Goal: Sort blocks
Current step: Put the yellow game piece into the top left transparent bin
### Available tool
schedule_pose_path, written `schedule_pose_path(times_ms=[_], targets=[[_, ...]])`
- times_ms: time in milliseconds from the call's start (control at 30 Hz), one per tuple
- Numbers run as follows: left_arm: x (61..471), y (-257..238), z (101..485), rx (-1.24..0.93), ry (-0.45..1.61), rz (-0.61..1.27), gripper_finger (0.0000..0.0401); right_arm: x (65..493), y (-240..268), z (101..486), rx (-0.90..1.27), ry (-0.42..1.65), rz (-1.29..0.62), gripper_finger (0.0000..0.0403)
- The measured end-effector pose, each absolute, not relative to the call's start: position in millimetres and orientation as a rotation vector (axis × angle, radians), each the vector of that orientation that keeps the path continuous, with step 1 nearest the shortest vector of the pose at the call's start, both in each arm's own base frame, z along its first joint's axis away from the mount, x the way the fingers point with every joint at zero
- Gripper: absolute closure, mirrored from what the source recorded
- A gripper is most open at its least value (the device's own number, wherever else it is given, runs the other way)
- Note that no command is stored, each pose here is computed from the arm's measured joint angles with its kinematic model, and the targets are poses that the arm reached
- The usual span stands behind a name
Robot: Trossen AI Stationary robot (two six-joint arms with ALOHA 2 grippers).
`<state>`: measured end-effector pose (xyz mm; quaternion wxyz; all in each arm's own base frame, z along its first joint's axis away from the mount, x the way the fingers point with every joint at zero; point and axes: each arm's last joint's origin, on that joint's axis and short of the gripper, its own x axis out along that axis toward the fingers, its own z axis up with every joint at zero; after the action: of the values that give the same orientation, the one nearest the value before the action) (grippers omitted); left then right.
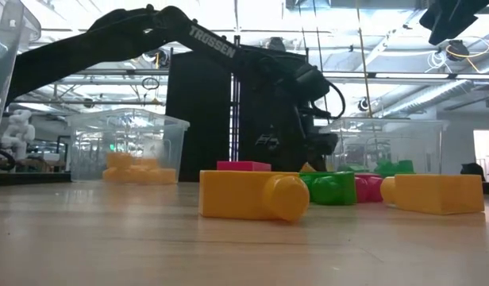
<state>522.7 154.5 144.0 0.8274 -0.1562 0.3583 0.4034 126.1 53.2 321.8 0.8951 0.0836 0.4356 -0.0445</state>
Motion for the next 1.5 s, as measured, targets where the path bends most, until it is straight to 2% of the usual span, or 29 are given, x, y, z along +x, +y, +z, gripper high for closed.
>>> schedule_pose_path(times_ms=[100, 233, 333, 433, 500, 567, 667, 733, 867, 1000, 1100, 1200, 1300, 1400, 1500], targets=[[521, 145, 141, -0.342, 0.806, 0.862, 0.0134, 126, 53, 322, 0.174, 0.903, -0.092, 0.0202], [516, 133, 135, -0.538, 0.881, 0.846, 0.0134, 126, 53, 322, 0.173, 0.902, -0.093, 0.0202], [513, 122, 136, -0.640, 0.956, 0.771, 0.0134, 126, 53, 322, 0.158, 0.896, -0.093, 0.0202], [514, 100, 141, -0.650, 1.010, 0.691, 0.0134, 127, 52, 323, 0.113, 0.872, -0.116, 0.0202], [516, 87, 150, -0.623, 1.014, 0.634, 0.0134, 127, 50, 323, 0.083, 0.848, -0.173, 0.0202], [516, 79, 164, -0.586, 0.985, 0.621, 0.0134, 126, 44, 322, 0.084, 0.812, -0.322, 0.0202], [511, 81, 197, -0.494, 0.882, 0.678, 0.0134, 120, 34, 321, 0.116, 0.736, -0.579, 0.0202], [508, 86, 221, -0.379, 0.794, 0.754, 0.0134, 118, 29, 321, 0.122, 0.695, -0.674, 0.0202], [505, 103, 256, -0.103, 0.582, 0.996, 0.0134, 119, 26, 322, 0.139, 0.677, -0.705, 0.0202], [506, 142, 249, -0.128, 0.532, 1.035, 0.0144, 122, 28, 322, 0.180, 0.691, -0.658, 0.0202], [507, 159, 223, -0.204, 0.571, 1.055, 0.0171, 122, 29, 321, 0.202, 0.717, -0.627, 0.0202], [503, 173, 211, -0.378, 0.562, 1.054, 0.0218, 122, 30, 321, 0.216, 0.731, -0.610, 0.0202], [497, 191, 207, -0.541, 0.519, 1.089, 0.0288, 122, 30, 321, 0.219, 0.733, -0.607, 0.0202], [495, 202, 205, -0.606, 0.475, 1.115, 0.0371, 122, 30, 321, 0.217, 0.734, -0.607, 0.0202], [497, 209, 211, -0.650, 0.387, 1.092, 0.0393, 122, 30, 321, 0.216, 0.734, -0.606, 0.0202]])
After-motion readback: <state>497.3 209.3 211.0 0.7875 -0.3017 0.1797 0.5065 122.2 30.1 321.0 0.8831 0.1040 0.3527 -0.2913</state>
